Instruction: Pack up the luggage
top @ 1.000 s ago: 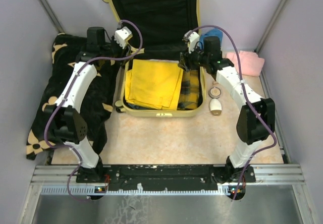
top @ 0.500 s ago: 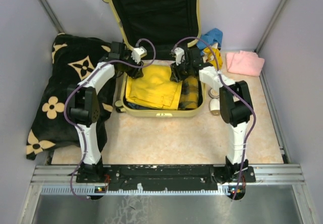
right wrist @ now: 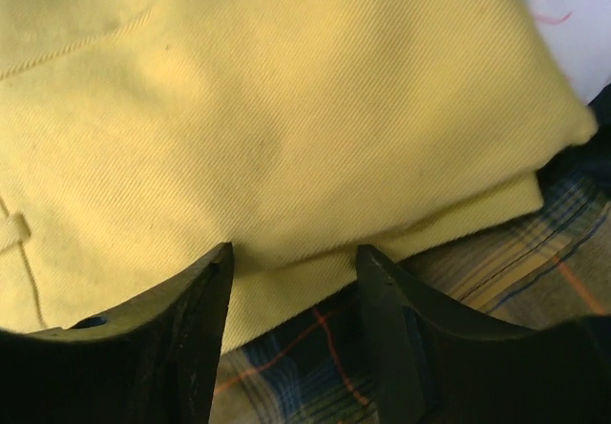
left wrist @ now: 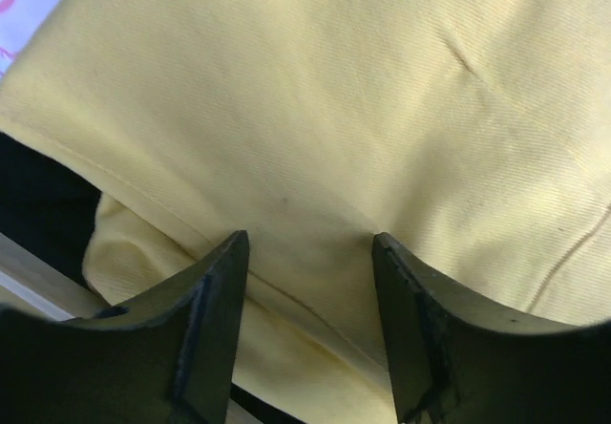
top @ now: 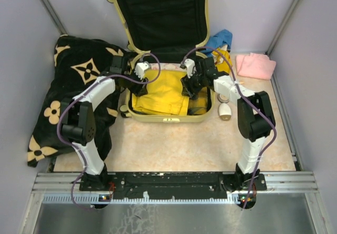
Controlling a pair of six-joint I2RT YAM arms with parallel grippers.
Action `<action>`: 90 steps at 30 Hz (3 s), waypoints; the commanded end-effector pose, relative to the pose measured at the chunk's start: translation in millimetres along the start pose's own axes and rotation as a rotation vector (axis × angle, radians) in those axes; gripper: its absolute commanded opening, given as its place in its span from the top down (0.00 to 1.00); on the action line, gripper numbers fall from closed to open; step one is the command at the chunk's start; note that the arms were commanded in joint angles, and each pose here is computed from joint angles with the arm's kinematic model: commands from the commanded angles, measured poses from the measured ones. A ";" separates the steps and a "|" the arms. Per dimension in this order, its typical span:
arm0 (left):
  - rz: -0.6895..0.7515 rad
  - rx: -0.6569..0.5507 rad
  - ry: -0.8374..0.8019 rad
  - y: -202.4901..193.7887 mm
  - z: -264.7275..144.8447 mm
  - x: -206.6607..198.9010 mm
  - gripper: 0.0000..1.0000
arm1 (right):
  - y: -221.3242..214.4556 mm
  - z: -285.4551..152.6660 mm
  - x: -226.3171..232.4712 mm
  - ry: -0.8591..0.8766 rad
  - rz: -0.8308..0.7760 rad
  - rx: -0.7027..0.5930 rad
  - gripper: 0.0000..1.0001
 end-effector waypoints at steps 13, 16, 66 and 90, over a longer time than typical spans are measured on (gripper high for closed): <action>0.007 -0.093 -0.035 60.5 -83.6 -33.6 0.00 | 63.7 -155.0 -16.3 -0.151 0.123 -0.216 0.02; 0.029 -0.128 0.007 70.8 -93.4 -30.8 0.00 | 48.9 -185.3 -49.1 -0.284 0.183 -0.200 0.01; -0.050 -0.073 0.078 76.0 -49.6 37.2 0.00 | -160.5 -179.8 -243.1 -0.604 0.627 0.244 0.20; -0.075 -0.064 0.084 78.7 -49.0 41.2 0.00 | -167.9 -133.9 -267.2 -0.716 0.428 0.408 0.22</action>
Point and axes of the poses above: each gripper's point midway between its finger pads, its own z axis out along the fingers, its own x axis along the line the jaws close on, y = z × x, the point moved 3 cm from there along -z, back along the fingers, and after that the axes turned 4 degrees about -z, right-handed, at the moved point
